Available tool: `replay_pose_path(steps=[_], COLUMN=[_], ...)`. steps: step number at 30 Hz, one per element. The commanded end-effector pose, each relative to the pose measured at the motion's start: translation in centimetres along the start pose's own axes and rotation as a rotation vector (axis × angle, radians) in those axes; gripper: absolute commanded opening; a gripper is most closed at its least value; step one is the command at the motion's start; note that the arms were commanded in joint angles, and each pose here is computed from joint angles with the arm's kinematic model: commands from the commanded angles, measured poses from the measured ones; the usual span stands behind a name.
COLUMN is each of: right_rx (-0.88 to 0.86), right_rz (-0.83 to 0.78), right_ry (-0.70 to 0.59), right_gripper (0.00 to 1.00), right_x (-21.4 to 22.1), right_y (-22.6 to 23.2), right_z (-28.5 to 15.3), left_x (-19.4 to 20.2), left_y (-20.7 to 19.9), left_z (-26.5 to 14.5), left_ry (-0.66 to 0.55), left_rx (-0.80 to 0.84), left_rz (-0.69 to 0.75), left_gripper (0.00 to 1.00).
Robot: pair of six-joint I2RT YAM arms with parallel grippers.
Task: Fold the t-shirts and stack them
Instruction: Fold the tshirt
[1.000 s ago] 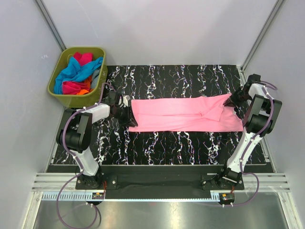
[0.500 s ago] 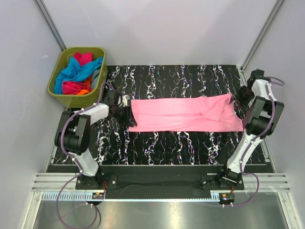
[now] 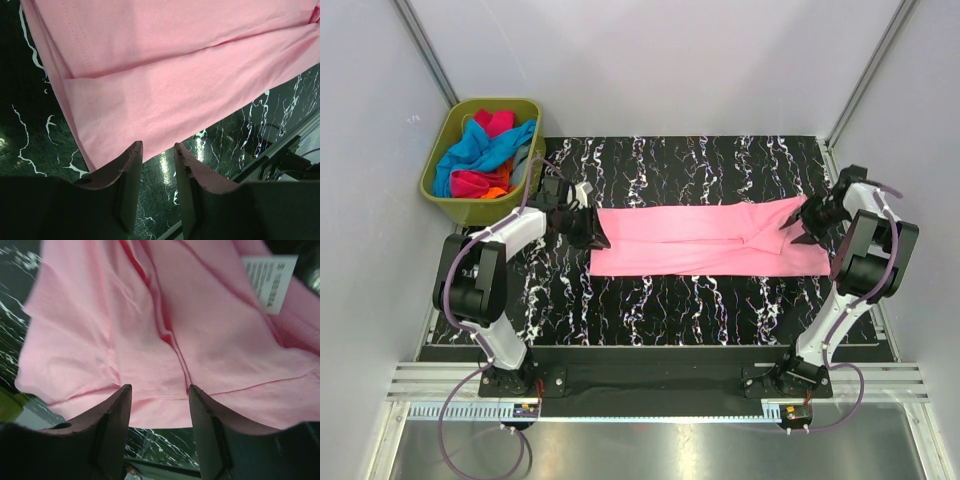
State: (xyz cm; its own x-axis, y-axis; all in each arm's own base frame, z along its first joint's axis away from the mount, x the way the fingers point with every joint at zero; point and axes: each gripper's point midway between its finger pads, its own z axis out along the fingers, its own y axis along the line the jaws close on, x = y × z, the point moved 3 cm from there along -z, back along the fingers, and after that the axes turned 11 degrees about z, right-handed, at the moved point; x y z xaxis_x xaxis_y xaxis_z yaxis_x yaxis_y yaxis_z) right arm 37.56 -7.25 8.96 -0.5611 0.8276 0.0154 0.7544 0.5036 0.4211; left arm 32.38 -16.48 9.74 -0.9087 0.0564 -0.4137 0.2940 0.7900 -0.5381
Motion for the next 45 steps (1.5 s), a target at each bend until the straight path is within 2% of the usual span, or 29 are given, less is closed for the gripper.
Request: replay_pose_path(steps=[1,9,21,29,30,36,37,45], right_rx=[-0.101,-0.077,-0.086,-0.094,-0.106,-0.163,-0.169,-0.198], right_rz=[-0.057,-0.026,-0.017,-0.003,-0.004,-0.017,-0.011,-0.036], right_ry=[0.023,0.069,0.035,0.070,0.069,0.059,0.061,0.088], right_gripper=[0.56,0.49,0.40,0.30,0.23,0.08,0.00,0.00], right_x=[1.9,4.7,2.7,2.7,2.6,2.7,2.8,3.0], right_y=[0.8,-1.9,-1.2,-1.1,-0.8,1.9,2.4,5.7], right_z=[-1.1,0.4,1.7,2.6,2.4,1.4,1.3,2.3], left_x=[0.4,1.0,1.7,2.4,2.4,2.3,2.2,2.1], left_y=[-0.4,-0.3,0.1,0.5,0.6,0.6,0.6,0.6], left_z=[-0.5,-0.3,-0.3,-0.2,-0.2,0.0,0.0,0.1], left_ry=[-0.003,0.008,0.016,0.029,0.029,0.031,0.030,0.032], left_rx=[0.023,0.022,0.007,-0.007,-0.010,-0.009,-0.009,-0.008], left_rz=[0.007,0.003,-0.003,-0.007,-0.009,-0.009,-0.008,-0.011], left_gripper=[0.37,0.37,0.37,0.37,0.37,0.37,0.37,0.37])
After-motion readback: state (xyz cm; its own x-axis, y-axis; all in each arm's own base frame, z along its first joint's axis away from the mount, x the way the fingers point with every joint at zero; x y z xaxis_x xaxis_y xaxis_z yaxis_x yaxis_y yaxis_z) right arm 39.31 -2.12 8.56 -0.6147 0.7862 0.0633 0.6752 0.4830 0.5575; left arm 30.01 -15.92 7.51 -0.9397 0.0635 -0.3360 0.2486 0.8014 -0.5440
